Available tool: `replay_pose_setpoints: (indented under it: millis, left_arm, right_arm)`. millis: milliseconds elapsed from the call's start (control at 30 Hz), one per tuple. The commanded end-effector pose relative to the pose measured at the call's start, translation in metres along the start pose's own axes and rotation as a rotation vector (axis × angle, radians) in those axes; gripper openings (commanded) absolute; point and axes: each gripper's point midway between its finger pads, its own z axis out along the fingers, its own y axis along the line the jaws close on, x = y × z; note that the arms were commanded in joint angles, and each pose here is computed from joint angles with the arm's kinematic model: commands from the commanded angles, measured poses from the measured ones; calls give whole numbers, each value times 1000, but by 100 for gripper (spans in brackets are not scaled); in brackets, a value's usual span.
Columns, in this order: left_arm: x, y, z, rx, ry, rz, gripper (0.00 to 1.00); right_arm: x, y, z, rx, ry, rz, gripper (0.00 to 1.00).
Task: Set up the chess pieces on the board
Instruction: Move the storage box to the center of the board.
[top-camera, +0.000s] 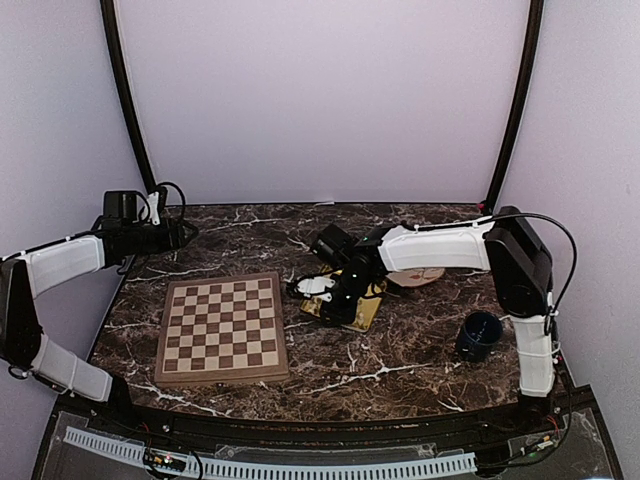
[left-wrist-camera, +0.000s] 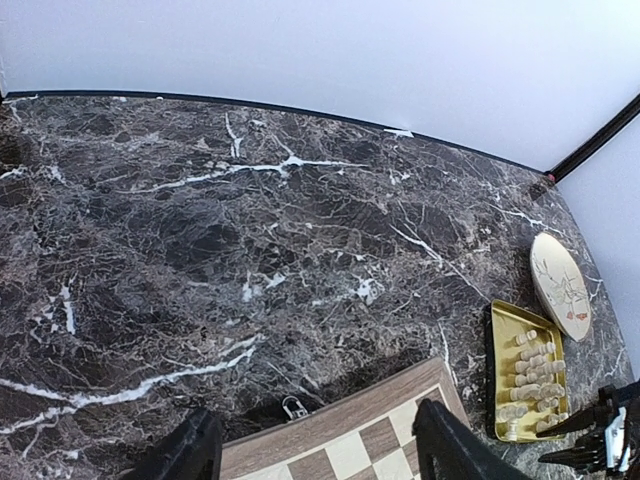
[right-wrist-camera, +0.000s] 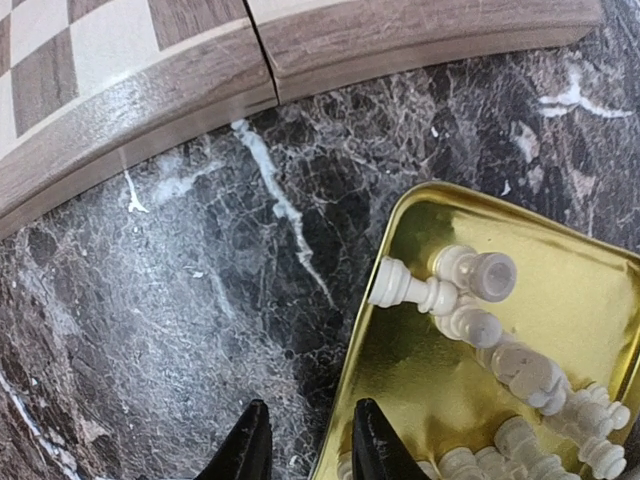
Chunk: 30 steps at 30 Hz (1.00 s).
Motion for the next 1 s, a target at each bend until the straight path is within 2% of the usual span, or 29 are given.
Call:
replay_pose_setpoints:
  millis: [0,200,733,867,967]
  left_arm:
    - [-6,-11,1,57,-10,15,68]
    - [-5,-9,0,44,-11,19,68]
    - [10,7,7,-20,43,-10,68]
    - [28,17,10,-65,97,-78,68]
    - [49,35,5,-179,186,-160,68]
  right_arm:
    - [-3,-7,10,11,5,3,30]
    - [2,-6,18,-5,23,8,30]
    - [46,39,7,-146,52,-17,11]
    - [58,47,3,-153,60,-25,7]
    - [68,53,-1,-158,70,-39,3]
